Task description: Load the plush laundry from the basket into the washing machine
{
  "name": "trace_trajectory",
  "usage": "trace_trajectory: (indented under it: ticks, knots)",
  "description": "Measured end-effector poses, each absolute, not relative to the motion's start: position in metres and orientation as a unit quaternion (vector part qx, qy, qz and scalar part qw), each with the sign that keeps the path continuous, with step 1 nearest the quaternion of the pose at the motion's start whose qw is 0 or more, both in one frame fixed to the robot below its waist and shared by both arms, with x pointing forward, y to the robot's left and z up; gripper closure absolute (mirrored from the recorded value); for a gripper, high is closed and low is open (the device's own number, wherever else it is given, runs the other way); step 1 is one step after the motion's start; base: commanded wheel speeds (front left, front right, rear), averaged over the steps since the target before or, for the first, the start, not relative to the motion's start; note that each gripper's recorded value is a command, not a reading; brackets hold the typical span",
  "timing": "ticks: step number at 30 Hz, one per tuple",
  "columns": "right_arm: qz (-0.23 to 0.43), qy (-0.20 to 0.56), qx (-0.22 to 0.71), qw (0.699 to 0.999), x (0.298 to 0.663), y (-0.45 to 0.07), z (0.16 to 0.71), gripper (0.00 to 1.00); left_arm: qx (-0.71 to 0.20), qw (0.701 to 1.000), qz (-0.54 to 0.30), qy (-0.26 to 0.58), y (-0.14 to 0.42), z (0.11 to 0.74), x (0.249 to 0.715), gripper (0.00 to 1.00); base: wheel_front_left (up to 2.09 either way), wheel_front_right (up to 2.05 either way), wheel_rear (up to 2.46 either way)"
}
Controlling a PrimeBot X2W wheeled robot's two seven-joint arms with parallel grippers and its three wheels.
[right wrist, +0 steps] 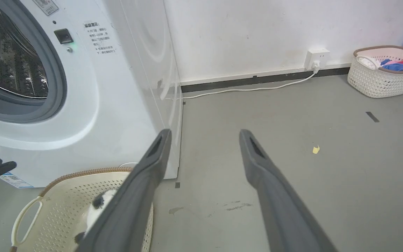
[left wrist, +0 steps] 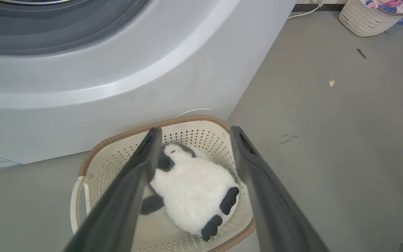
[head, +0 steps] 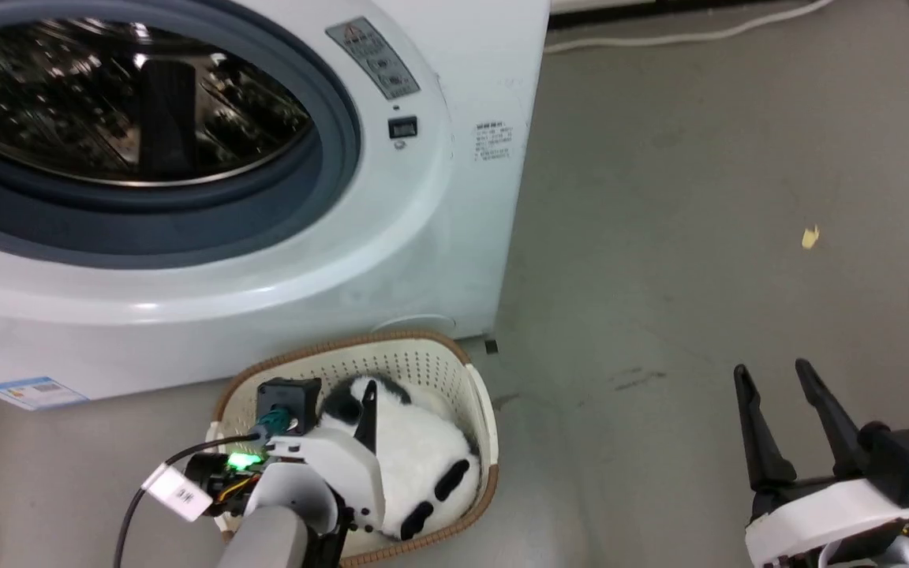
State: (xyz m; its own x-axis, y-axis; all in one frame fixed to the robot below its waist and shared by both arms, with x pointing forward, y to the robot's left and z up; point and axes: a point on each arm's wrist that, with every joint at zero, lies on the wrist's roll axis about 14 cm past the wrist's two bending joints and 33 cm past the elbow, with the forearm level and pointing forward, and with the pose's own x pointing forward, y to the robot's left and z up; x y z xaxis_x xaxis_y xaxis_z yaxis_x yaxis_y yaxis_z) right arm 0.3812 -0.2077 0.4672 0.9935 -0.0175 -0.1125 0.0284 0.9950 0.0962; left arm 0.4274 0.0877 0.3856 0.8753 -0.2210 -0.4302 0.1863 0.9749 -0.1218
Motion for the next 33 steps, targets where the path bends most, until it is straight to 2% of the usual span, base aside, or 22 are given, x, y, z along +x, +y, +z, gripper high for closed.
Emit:
trace_trajectory:
  ticks: [19, 33]
  knots:
    - [-0.04, 0.103, 0.062, 0.992, 0.397, -0.223, 0.421, 0.0, -0.042, 0.921, -0.113, 0.369, 0.063, 0.292, 0.436, 0.0, 0.0, 0.0, 0.0]
    - [-0.051, 0.121, 0.068, 0.989, 0.414, -0.228, 0.392, 0.0, -0.037, 0.879, -0.117, 0.461, 0.054, 0.22, 0.42, 0.0, 0.0, 0.0, 0.0]
